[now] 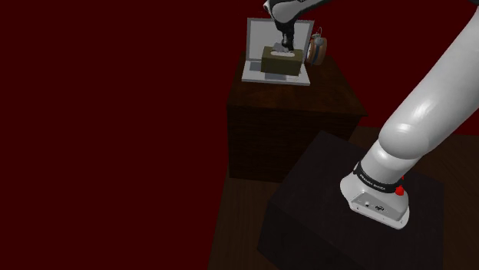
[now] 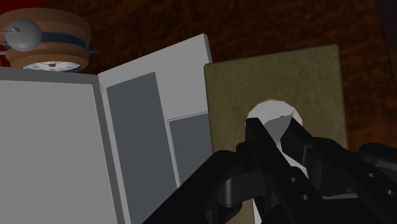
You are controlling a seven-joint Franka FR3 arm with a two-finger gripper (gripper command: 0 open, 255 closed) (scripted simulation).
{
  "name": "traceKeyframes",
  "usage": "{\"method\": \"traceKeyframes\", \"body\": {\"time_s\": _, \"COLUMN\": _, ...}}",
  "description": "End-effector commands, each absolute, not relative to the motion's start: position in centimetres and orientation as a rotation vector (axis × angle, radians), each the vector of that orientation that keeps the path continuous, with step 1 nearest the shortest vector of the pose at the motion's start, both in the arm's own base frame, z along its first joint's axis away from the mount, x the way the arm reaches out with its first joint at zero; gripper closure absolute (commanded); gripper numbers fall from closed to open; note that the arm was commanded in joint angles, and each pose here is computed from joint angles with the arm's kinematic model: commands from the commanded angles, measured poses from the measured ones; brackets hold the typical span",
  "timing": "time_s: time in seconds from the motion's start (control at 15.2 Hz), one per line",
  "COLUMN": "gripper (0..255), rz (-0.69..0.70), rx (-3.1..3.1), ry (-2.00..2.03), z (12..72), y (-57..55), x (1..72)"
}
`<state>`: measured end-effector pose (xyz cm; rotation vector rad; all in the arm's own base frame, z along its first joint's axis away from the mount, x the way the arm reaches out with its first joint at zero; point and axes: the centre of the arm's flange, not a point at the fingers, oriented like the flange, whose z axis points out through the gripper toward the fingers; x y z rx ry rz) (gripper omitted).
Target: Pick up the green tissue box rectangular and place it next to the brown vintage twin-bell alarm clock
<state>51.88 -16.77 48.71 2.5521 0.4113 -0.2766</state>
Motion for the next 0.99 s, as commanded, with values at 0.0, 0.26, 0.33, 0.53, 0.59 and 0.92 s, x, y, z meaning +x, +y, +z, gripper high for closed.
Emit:
{"method": "traceKeyframes", "body": {"time_s": 0.0, "gripper": 255, "rz": -0.277, "rx": 2.552, "ry": 0.411, "z": 49.8, "y": -16.8, "x": 51.8}}
{"method": "traceKeyframes", "body": {"time_s": 0.26, "gripper": 255, "rz": -0.277, "rx": 2.552, "ry": 0.411, "z": 51.9, "y": -16.8, "x": 51.8}}
{"method": "traceKeyframes", "body": {"time_s": 0.33, "gripper": 255, "rz": -0.277, "rx": 2.552, "ry": 0.411, "z": 52.4, "y": -16.8, "x": 51.8}}
{"method": "traceKeyframes", "body": {"time_s": 0.53, "gripper": 255, "rz": -0.277, "rx": 2.552, "ry": 0.411, "z": 54.0, "y": -16.8, "x": 51.8}}
{"method": "traceKeyframes", "body": {"time_s": 0.59, "gripper": 255, "rz": -0.277, "rx": 2.552, "ry": 0.411, "z": 54.6, "y": -16.8, "x": 51.8}}
{"method": "traceKeyframes", "body": {"time_s": 0.92, "gripper": 255, "rz": -0.277, "rx": 2.552, "ry": 0.411, "z": 57.2, "y": -16.8, "x": 51.8}}
